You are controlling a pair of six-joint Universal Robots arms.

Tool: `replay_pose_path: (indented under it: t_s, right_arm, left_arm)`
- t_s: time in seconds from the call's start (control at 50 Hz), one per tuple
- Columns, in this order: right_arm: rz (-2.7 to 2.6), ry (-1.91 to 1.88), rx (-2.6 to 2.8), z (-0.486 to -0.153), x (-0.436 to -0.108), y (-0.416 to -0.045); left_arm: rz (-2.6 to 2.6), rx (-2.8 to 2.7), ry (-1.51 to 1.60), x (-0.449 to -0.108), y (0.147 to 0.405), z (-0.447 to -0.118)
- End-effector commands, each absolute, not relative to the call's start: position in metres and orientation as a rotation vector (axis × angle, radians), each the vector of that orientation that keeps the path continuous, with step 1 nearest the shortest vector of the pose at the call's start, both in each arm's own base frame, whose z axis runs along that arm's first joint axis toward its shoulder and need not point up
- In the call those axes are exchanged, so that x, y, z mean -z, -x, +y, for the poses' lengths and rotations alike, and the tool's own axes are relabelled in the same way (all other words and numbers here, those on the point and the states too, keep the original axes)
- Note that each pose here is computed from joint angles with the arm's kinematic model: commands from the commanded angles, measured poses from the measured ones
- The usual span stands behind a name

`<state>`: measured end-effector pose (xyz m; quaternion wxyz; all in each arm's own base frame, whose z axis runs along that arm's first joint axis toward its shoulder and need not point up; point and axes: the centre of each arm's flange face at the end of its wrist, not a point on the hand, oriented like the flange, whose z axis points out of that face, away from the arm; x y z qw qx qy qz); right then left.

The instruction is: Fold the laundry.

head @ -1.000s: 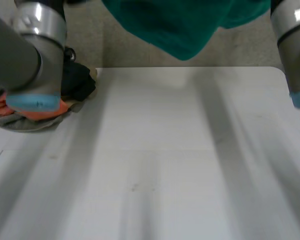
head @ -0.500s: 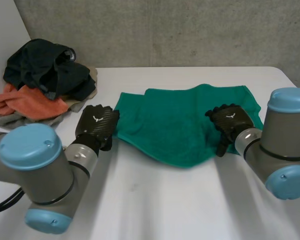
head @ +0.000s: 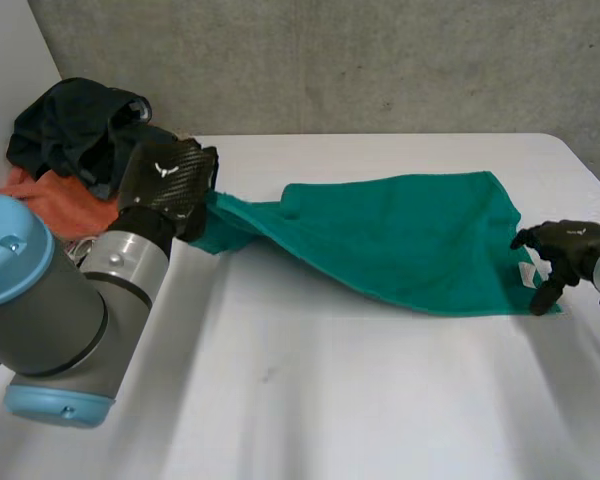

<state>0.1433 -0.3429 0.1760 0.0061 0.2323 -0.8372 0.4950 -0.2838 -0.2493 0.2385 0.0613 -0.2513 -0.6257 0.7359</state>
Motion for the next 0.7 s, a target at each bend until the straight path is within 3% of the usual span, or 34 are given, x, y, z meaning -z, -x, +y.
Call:
replay_pose_path:
  t_s: [0.02,0.34,0.7]
  right_arm:
    - [-2.463,-0.888,-1.566,-0.355,-0.146,-0.139]
    - [-2.426,-0.975,-1.616,-0.368,-0.119,-0.143]
    - [-2.374,-0.975,-1.661,-0.387,-0.117,-0.145]
  left_arm:
    - [-1.848,-2.24,0.762,-0.245,0.29,-0.256]
    - [-1.853,-2.235,0.763,-0.243,0.291,-0.259]
    - [-1.865,-2.236,0.758,-0.242,0.289,-0.261]
